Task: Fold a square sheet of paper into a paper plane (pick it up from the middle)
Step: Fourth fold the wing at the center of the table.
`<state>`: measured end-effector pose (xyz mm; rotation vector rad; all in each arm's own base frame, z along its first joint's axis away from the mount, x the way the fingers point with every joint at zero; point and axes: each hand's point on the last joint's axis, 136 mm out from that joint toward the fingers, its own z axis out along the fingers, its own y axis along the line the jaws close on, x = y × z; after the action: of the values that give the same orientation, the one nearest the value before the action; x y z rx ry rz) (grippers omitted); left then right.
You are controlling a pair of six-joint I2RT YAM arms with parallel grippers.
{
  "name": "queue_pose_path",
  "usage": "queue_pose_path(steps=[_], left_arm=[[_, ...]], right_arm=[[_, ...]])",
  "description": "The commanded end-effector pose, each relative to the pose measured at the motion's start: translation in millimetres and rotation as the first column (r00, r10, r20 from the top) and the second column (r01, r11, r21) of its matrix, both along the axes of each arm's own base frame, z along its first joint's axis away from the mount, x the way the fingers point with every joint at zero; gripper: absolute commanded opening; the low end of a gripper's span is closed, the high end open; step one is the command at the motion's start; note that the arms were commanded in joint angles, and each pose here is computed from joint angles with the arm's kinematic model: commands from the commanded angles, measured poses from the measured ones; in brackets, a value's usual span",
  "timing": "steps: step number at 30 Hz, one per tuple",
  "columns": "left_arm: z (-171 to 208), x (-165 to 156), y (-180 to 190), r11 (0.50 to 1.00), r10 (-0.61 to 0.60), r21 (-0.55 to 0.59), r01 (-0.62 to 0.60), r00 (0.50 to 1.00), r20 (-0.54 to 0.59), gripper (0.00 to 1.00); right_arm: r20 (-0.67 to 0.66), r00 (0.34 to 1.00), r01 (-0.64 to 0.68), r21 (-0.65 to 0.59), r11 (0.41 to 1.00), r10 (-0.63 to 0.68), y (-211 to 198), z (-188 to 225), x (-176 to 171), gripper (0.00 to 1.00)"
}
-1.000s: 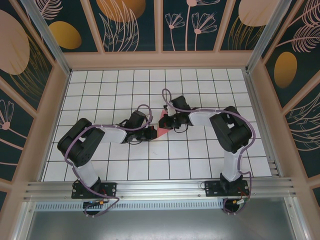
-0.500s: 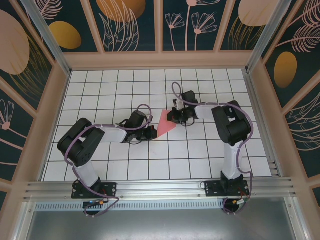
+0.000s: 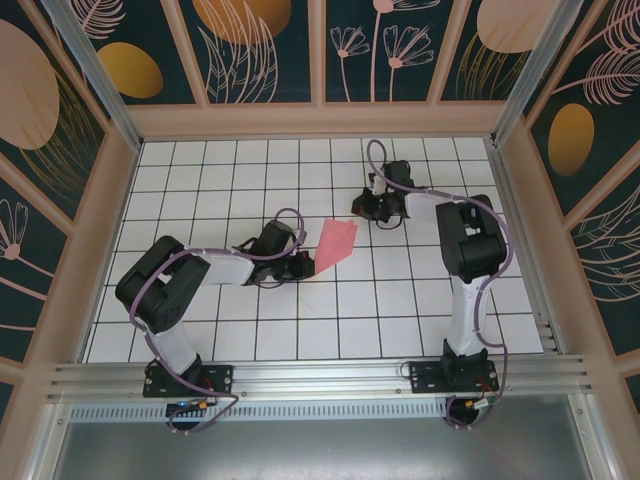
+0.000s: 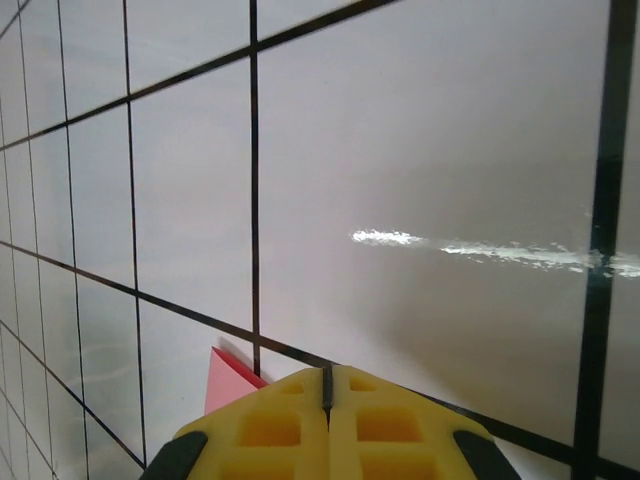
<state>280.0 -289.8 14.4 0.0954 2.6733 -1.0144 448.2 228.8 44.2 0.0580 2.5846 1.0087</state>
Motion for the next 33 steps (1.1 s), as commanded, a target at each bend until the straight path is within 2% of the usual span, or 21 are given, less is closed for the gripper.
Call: queue_pose_path(steps=[1, 7, 12, 14, 16, 19, 24, 33], left_arm=[[-25.5, -11.8, 16.7, 0.993, -0.006, 0.120, 0.013, 0.998, -0.062, 0.05], [37.9, 27.9, -11.5, 1.000, -0.005, -0.007, 0.006, 0.992, 0.129, 0.28], [77.0, 48.8, -18.1, 0.997, 0.043, -0.074, -0.025, 0.966, 0.256, 0.33], [78.7, 49.8, -23.4, 0.995, 0.036, -0.094, -0.012, 0.967, 0.254, 0.30], [76.2, 51.2, -29.4, 0.994, 0.025, -0.111, 0.001, 0.971, 0.236, 0.27], [60.3, 52.5, -34.7, 0.995, 0.016, -0.104, 0.005, 0.981, 0.192, 0.20], [42.7, 61.1, -36.1, 0.998, 0.025, -0.058, -0.016, 0.988, 0.155, 0.12], [-0.7, 55.0, -29.3, 0.998, 0.039, 0.039, -0.041, 0.999, 0.029, 0.08]], right_arm=[[0.068, 0.997, 0.036, 0.017, 0.999, -0.037, -1.1, 42.6, -3.9, 0.07], [0.032, 0.995, 0.097, 0.035, 0.995, -0.098, -6.8, 42.0, -40.1, 0.28], [-0.030, 0.989, 0.144, 0.075, 0.987, -0.142, -2.0, 32.7, -65.3, 0.36], [-0.041, 0.990, 0.137, 0.076, 0.988, -0.134, 4.9, 28.2, -70.1, 0.36], [-0.048, 0.993, 0.111, 0.085, 0.990, -0.107, 14.2, 23.9, -71.0, 0.31], [-0.046, 0.997, 0.067, 0.106, 0.992, -0.063, 29.6, 20.9, -67.4, 0.22], [-0.048, 0.999, 0.027, 0.112, 0.993, -0.021, 43.8, 13.6, -60.0, 0.14], [-0.082, 0.996, 0.023, 0.065, 0.998, -0.018, 40.8, -12.6, -51.3, 0.11]])
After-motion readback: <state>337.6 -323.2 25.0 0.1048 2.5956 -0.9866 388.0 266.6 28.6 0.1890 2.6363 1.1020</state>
